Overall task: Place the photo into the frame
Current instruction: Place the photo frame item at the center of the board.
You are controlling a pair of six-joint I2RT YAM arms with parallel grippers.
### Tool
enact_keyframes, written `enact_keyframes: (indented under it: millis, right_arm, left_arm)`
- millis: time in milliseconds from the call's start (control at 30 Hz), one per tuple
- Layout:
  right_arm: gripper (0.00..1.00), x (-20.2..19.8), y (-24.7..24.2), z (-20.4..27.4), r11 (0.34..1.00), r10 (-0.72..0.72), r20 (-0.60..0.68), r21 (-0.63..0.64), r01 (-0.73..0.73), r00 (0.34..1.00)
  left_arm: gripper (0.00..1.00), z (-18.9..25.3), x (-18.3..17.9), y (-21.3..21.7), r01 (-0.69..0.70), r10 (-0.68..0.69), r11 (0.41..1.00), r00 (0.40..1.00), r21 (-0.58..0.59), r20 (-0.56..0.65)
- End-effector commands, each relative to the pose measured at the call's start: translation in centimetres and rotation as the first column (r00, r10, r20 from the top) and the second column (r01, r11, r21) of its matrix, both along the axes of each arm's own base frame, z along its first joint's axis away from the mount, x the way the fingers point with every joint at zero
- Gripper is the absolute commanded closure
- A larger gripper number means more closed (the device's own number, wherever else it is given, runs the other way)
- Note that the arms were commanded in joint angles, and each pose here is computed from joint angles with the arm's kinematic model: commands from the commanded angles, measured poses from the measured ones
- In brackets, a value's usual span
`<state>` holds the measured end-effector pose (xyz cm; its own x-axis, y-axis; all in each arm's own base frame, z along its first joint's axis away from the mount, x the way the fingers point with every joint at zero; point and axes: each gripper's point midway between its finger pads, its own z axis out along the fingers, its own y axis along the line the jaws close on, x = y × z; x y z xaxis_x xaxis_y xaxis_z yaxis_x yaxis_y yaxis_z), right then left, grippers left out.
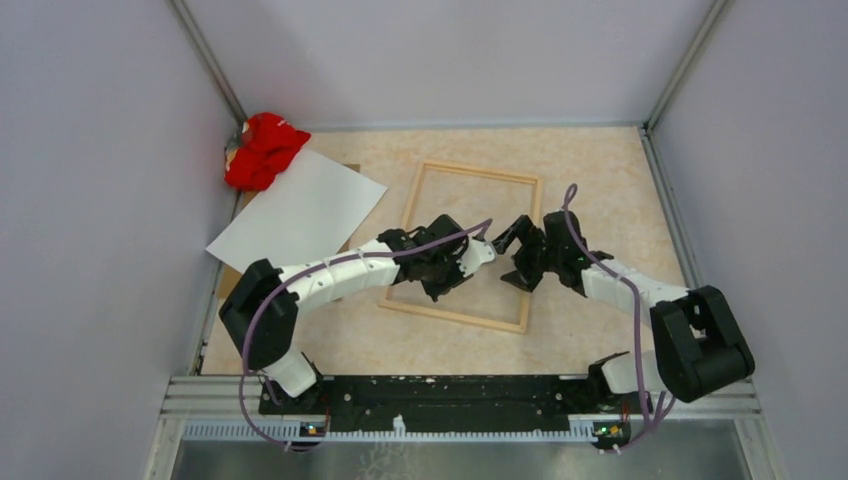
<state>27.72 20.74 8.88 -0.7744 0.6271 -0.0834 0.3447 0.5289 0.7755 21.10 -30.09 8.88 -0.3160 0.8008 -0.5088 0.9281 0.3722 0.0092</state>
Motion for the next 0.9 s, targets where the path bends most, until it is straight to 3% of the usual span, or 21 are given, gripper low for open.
enact_keyframes:
  millis: [0, 367, 600, 700, 767, 800, 867]
  right_arm:
    - [0.01, 1.6, 2.1, -0.3, 1.0, 0.016, 0.012, 0.003, -0.016, 1.0]
    - [0.04, 3.5, 3.9, -0.9, 0.999, -0.015, 0.0, 0.039, 0.015, 1.0]
    - [0.26, 6.5, 3.7, -1.5, 0.997, -0.082, 0.048, 0.007, 0.082, 0.995]
    - [0.42, 7.8, 3.3, -1.9, 0.996, -0.09, 0.073, -0.007, 0.091, 0.993]
    - [0.57, 8.4, 2.8, -2.0, 0.995, -0.097, 0.095, 0.0, 0.097, 0.991]
    - [0.68, 8.7, 2.5, -1.9, 0.995, -0.097, 0.11, 0.008, 0.097, 0.989]
    - [0.87, 8.9, 2.0, -1.8, 0.997, -0.077, 0.135, 0.01, 0.076, 0.988]
  left_arm:
    - [1.0, 2.8, -0.3, -1.4, -0.03, 0.029, 0.994, 1.0, -0.1, -0.01]
    - [1.0, 5.4, 0.1, -2.1, -0.077, 0.072, 0.983, 0.997, -0.164, -0.034]
    - [1.0, 6.2, -0.9, -3.0, -0.055, 0.031, 0.975, 0.993, -0.214, -0.115]
    - [0.98, 7.1, -1.6, -3.5, -0.033, -0.009, 0.967, 0.986, -0.253, -0.164]
    - [0.87, 7.6, -1.8, -3.8, -0.024, -0.028, 0.962, 0.982, -0.271, -0.185]
    - [0.76, 7.9, -1.8, -3.8, -0.023, -0.033, 0.961, 0.98, -0.276, -0.196]
    - [0.34, 8.9, -1.2, -3.6, -0.038, -0.031, 0.954, 0.973, -0.297, -0.227]
